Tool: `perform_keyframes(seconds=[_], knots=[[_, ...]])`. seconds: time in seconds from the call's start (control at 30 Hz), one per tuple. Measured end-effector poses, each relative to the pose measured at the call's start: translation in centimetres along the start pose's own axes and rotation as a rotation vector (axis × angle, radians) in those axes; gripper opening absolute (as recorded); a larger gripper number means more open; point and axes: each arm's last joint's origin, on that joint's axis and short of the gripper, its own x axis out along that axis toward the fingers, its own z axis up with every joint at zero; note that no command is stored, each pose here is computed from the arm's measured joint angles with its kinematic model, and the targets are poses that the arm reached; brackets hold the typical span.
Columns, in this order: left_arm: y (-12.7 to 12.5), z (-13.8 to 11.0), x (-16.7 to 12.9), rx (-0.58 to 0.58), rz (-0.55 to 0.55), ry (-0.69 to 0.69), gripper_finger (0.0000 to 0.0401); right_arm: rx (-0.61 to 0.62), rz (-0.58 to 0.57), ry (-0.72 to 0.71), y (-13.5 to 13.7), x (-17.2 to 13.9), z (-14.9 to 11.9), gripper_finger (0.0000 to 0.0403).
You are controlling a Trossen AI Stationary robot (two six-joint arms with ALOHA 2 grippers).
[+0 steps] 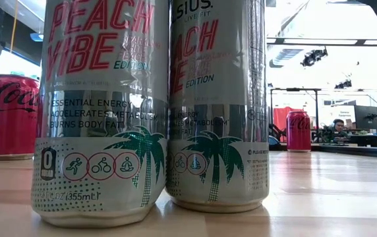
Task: Place canned beverage on shelf
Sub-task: Put the top blue soda can on the shelf
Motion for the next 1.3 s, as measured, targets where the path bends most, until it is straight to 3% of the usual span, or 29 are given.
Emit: perform_keyframes(seconds=[0.57, 1.07, 1.3], knots=[[-0.09, 0.20, 0.02, 0.006, -0.047, -0.027, 0.0329, -0.003, 0.031, -0.035, 0.17, -0.01, 0.31, 0.0248], [-0.14, 0.06, 0.73, 0.011, -0.045, -0.030, 0.0251, 0.000, 0.034, -0.025, 0.37, 0.00, 0.24, 0.0248], [-0.11, 0.26, 0.70, 0.021, -0.041, -0.050, 0.0243, 0.000, 0.029, -0.027, 0.37, -0.09, 0.26, 0.0269]])
